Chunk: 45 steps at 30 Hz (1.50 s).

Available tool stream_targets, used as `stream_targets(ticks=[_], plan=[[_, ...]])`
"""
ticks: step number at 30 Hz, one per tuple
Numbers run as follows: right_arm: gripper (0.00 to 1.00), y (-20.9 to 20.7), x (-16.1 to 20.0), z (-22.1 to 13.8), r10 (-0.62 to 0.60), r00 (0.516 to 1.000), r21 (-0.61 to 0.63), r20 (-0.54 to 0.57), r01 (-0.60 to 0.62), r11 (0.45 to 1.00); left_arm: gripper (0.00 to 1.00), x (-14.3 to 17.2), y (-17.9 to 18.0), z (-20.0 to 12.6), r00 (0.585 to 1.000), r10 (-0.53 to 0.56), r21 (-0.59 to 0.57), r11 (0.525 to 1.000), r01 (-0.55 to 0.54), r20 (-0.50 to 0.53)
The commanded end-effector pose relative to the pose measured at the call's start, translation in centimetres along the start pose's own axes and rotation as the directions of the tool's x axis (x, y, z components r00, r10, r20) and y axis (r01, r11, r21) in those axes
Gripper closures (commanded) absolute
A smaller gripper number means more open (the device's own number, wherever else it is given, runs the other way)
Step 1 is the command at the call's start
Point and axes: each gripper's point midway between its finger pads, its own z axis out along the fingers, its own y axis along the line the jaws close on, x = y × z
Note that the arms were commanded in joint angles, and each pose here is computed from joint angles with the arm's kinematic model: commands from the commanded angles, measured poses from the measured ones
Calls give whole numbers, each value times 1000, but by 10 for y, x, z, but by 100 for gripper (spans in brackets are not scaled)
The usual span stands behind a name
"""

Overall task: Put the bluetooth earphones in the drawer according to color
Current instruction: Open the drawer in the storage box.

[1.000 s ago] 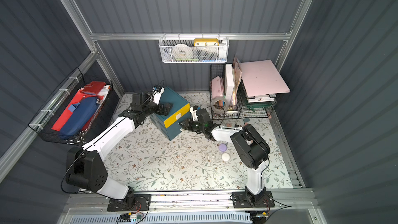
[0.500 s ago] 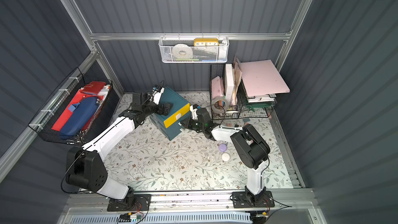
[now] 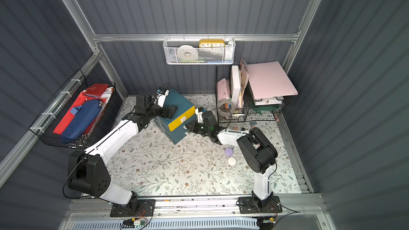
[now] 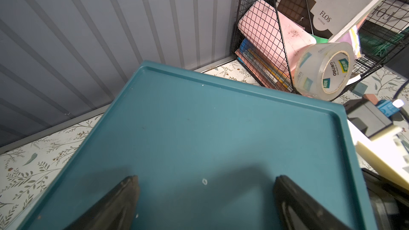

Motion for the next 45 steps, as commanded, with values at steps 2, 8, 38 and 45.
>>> stream_targets(ticks=[2,8,38,45], plan=[[100,4,2,-9,-26,1000,0,10,26,1000,1,56,-13,11,980,-40,42,998,49,-193],[100,-1,5,-23,-46,999,42,11,46,998,1,55,-13,11,980,-41,42,998,50,-193],[100,-24,22,-66,-32,999,131,-15,33,991,1,56,-15,12,980,-41,47,998,51,-195],[82,-24,20,-66,-22,1000,135,-3,23,991,1,58,-15,14,979,-41,48,998,52,-201]])
